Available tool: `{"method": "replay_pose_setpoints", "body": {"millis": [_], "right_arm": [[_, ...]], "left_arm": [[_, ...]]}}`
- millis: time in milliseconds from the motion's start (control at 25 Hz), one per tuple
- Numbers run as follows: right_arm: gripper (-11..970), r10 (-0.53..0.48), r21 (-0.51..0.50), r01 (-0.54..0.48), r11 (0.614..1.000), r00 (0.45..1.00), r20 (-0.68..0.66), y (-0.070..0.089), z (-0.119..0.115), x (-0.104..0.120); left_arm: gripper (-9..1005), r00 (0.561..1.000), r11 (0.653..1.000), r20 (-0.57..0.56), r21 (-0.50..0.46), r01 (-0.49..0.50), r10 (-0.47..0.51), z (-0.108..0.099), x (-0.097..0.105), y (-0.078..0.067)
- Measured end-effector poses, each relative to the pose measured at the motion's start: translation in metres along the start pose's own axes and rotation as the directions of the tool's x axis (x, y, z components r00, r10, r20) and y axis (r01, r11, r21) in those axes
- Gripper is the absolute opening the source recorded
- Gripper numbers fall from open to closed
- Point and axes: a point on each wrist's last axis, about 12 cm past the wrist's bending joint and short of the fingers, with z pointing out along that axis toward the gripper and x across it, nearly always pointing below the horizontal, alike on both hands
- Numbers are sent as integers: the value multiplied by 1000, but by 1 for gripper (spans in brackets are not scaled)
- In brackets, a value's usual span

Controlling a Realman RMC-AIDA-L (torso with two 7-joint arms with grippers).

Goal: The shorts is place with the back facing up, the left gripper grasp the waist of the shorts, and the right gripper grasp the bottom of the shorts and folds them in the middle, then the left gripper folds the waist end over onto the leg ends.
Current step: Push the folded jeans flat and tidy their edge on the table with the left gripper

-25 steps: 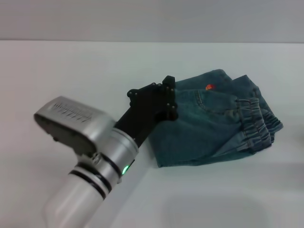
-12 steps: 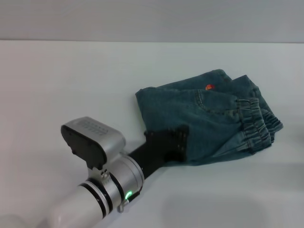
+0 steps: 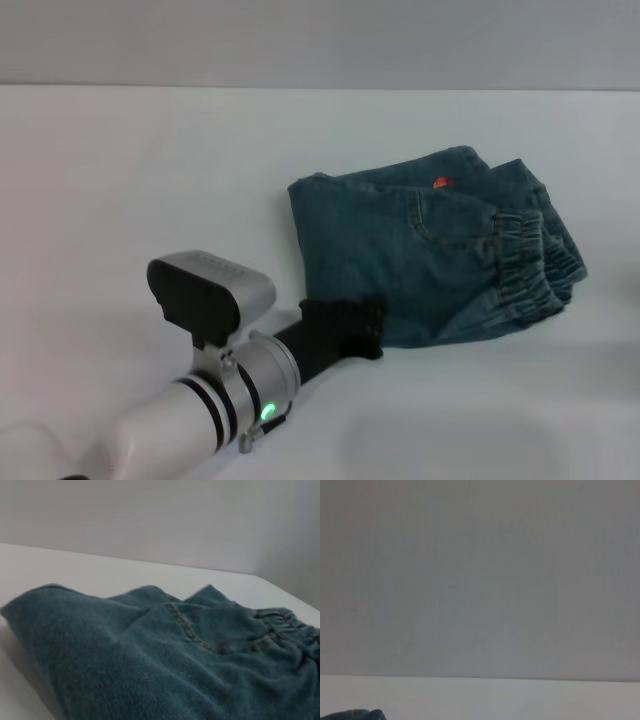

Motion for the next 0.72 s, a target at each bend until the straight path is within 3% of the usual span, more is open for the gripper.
{"method": "replay_pose_setpoints", "body": {"millis": [320, 600, 720], "right_arm": [[-1, 2, -2, -2, 1000, 1000, 3, 1, -1, 0], [-1, 1, -1, -1, 1000, 1000, 5, 0, -2, 0], [-1, -3, 0, 3, 1000, 1000, 5, 0, -3, 0]], "left_arm": [[5, 999, 999, 27, -41, -22, 23, 5, -15, 16], [7, 998, 998, 43, -39, -48, 50, 10, -23, 19], [8, 993, 998, 105, -19, -58, 59, 5, -25, 14]]}}
